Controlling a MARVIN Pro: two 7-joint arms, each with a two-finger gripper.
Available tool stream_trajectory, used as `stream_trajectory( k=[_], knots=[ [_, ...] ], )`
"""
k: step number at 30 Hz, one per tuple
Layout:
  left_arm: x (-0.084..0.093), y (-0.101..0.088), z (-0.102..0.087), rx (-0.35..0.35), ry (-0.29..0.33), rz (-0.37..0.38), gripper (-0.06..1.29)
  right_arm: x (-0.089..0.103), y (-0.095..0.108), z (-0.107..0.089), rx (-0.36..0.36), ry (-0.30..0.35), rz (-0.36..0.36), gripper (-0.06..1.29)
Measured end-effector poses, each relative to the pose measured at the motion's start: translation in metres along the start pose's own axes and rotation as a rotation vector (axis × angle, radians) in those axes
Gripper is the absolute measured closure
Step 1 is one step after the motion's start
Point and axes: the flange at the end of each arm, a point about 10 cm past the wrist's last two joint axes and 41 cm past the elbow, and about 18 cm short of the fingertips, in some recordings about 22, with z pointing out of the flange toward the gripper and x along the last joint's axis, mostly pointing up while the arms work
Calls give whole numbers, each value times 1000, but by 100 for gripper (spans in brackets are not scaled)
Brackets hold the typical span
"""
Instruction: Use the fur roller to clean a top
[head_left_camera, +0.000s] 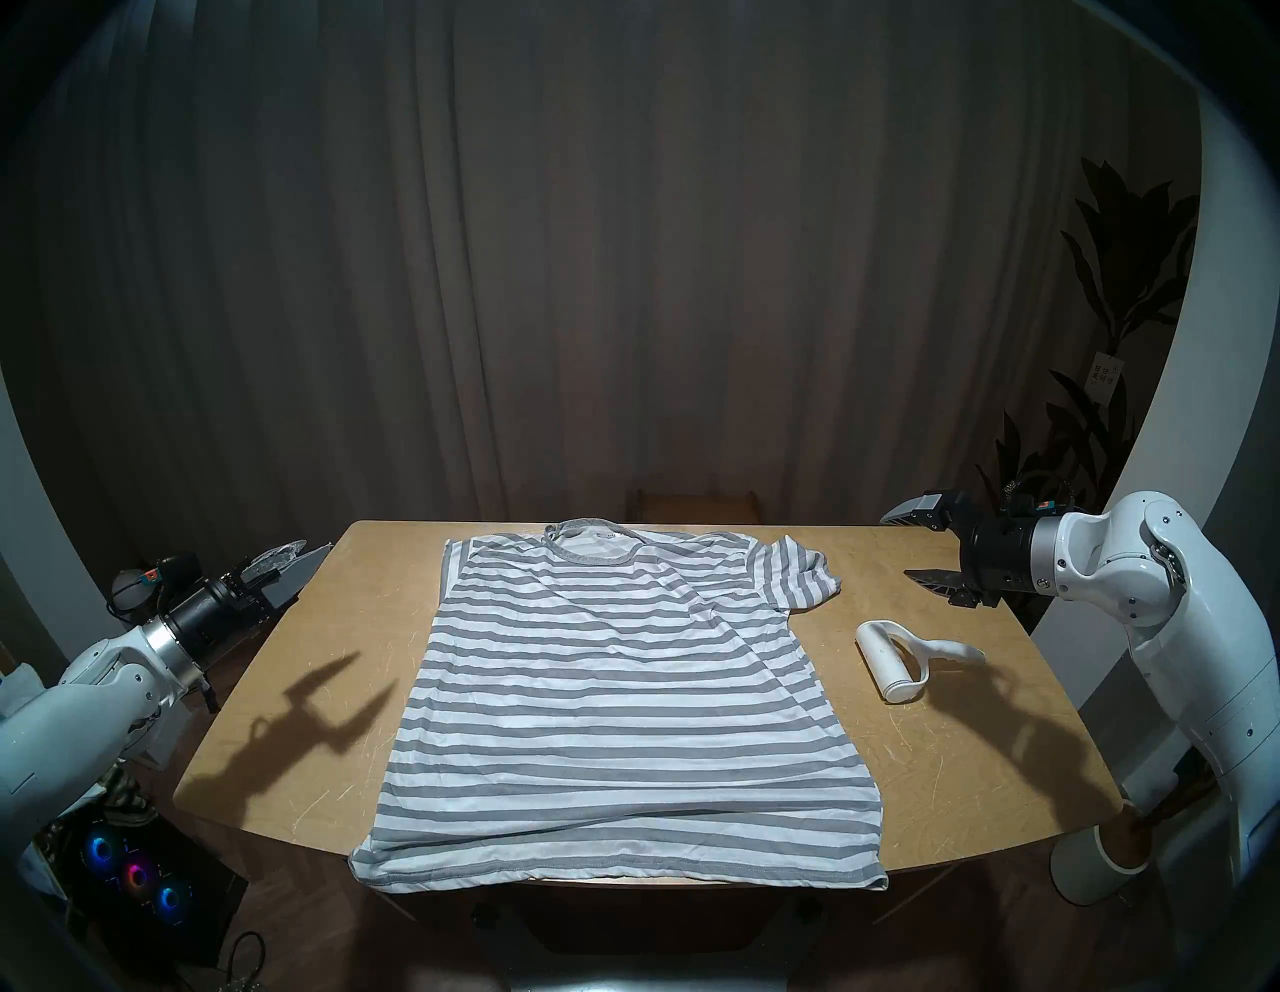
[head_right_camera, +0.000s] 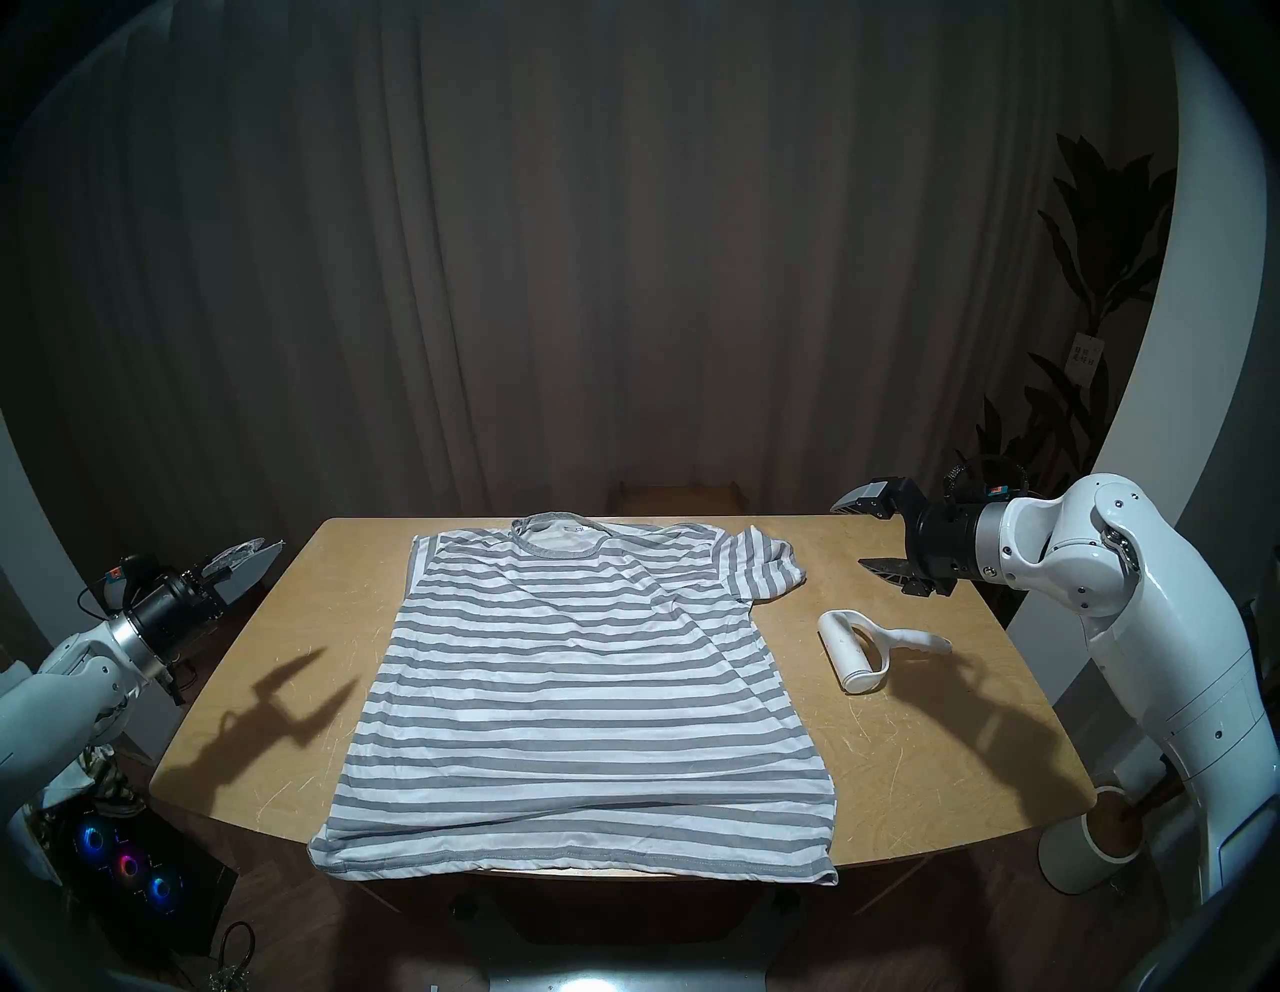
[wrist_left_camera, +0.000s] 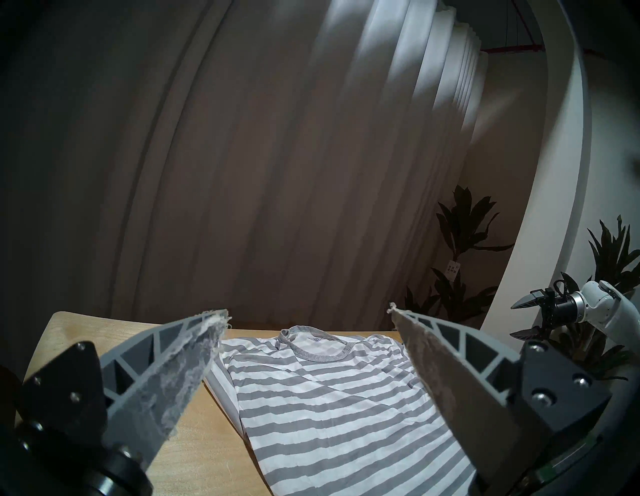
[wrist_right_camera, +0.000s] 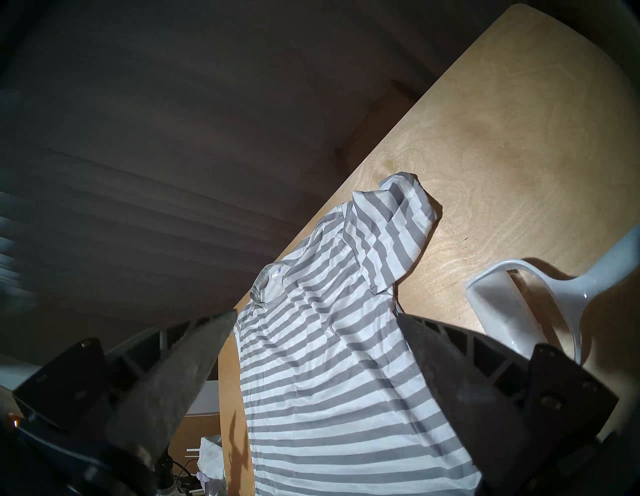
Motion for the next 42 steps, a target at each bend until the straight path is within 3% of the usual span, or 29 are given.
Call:
stream_trajectory(
  k=[22, 42],
  knots=[
    [-12, 8, 19, 75, 44, 38, 2, -7, 6, 33, 14, 54, 15, 2],
    [-27, 15, 33, 134, 69, 59, 2, 24, -19, 32, 55, 165, -67, 3]
  ],
)
